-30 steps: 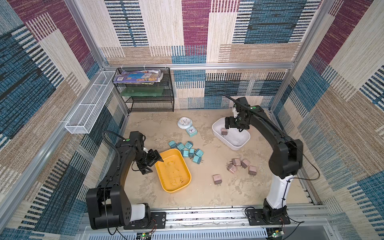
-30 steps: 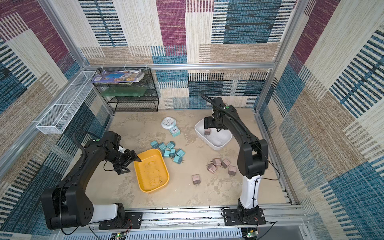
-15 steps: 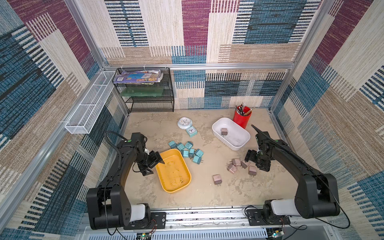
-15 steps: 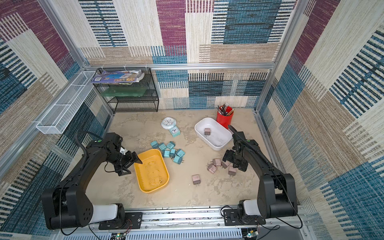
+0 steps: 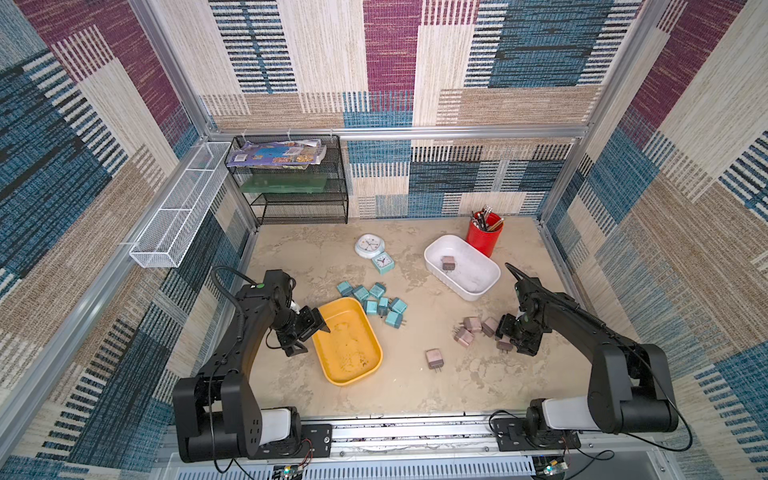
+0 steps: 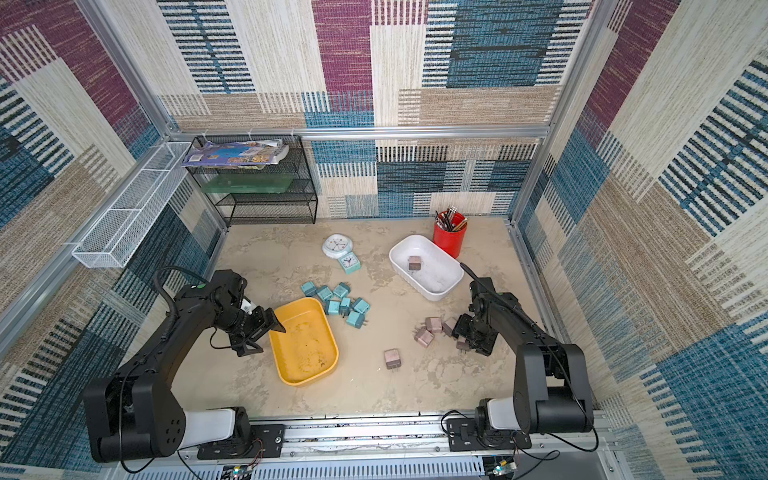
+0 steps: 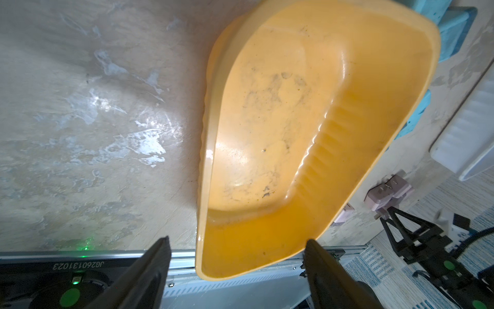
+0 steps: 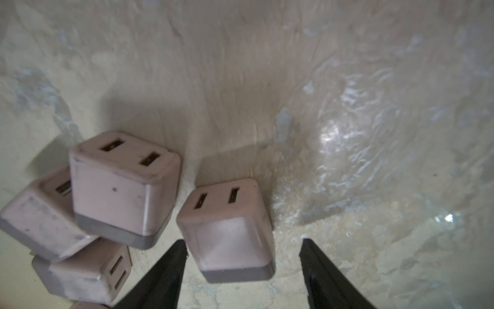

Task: Place the plugs by color into the storage box
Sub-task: Pick up the plug from the center of the board.

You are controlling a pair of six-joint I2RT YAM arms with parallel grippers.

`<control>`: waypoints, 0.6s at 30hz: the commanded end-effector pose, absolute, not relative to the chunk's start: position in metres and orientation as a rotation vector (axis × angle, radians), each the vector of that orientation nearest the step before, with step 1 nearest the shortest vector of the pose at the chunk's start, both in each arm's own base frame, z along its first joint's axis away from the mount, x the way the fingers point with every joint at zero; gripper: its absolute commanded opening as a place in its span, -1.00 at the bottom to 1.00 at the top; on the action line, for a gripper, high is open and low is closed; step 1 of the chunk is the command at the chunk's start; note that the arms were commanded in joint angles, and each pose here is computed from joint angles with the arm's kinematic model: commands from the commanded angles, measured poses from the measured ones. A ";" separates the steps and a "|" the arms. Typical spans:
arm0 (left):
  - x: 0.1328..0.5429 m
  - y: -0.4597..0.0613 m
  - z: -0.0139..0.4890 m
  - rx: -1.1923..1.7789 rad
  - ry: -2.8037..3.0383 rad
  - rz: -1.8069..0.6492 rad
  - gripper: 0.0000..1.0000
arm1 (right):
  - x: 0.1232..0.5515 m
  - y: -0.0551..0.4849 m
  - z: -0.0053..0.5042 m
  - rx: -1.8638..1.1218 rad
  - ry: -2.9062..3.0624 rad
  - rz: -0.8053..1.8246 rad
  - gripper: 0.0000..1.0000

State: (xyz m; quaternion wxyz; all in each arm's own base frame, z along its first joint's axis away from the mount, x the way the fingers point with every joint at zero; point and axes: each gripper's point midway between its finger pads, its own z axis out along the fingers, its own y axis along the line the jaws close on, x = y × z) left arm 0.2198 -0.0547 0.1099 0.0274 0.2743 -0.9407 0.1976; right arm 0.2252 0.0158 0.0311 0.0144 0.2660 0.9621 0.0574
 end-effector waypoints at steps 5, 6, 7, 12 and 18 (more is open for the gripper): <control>0.218 -0.058 0.109 0.853 -2.896 0.636 0.62 | 0.240 0.004 0.022 0.792 3.006 0.077 0.32; 0.217 -0.058 0.110 0.854 -2.896 0.633 0.62 | 0.242 0.003 0.022 0.783 3.006 0.072 0.25; 0.217 -0.058 0.109 0.855 -2.895 0.633 0.63 | 0.243 0.002 0.021 0.775 3.008 0.065 0.15; 0.218 -0.058 0.109 0.857 -2.896 0.634 0.63 | 0.244 0.004 0.021 0.762 3.007 0.086 -0.15; 0.221 -0.057 0.112 0.863 -2.903 0.637 0.63 | 0.269 0.005 0.072 0.747 2.908 0.131 -0.27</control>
